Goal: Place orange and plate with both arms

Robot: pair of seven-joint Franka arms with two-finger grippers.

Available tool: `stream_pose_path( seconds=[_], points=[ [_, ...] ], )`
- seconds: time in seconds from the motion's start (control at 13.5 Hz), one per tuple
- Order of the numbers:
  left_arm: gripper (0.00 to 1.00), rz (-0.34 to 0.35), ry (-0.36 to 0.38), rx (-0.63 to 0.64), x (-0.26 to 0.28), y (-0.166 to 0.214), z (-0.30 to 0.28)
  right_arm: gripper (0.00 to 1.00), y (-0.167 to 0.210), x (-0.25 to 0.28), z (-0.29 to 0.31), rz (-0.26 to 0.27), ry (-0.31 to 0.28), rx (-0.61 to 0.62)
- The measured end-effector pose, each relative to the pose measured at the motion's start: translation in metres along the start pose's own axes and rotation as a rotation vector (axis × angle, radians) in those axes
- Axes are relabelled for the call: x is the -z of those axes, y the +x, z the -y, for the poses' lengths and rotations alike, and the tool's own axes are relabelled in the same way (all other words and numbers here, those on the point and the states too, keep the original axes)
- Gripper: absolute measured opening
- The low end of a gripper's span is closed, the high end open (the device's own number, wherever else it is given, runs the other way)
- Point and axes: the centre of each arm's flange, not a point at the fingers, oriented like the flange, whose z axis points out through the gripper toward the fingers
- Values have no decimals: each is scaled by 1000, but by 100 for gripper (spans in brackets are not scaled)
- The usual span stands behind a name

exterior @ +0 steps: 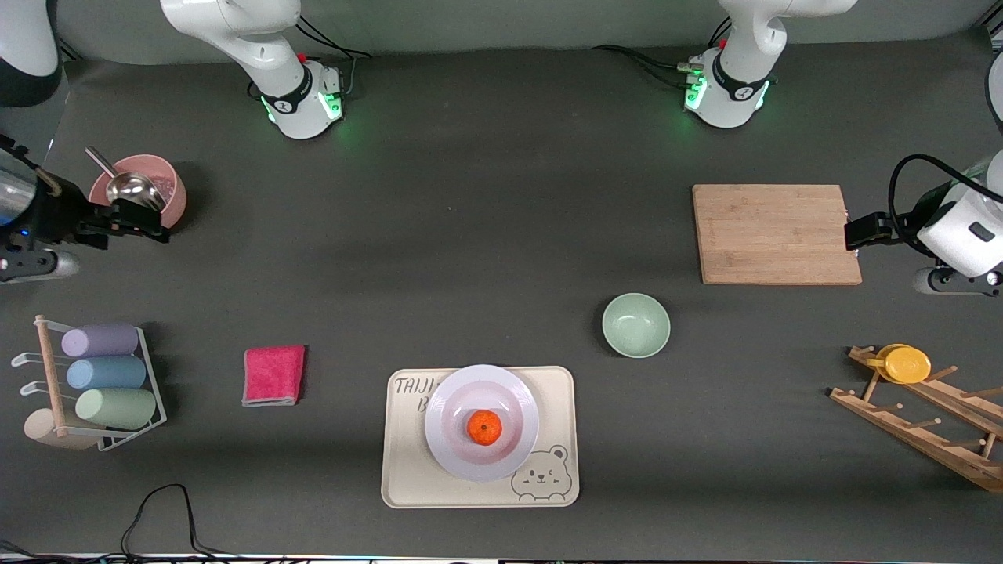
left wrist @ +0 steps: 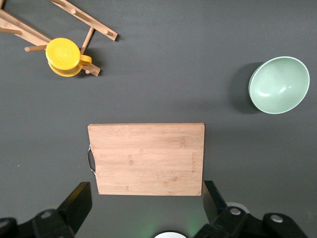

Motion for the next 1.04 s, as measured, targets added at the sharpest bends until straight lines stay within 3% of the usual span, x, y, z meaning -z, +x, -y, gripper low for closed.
stream_pose_path(
  seconds=[1.04],
  points=[
    [100,-10,1,-11,4,0,-6,100,-1,2,-19,-3,-29,-19]
  ],
)
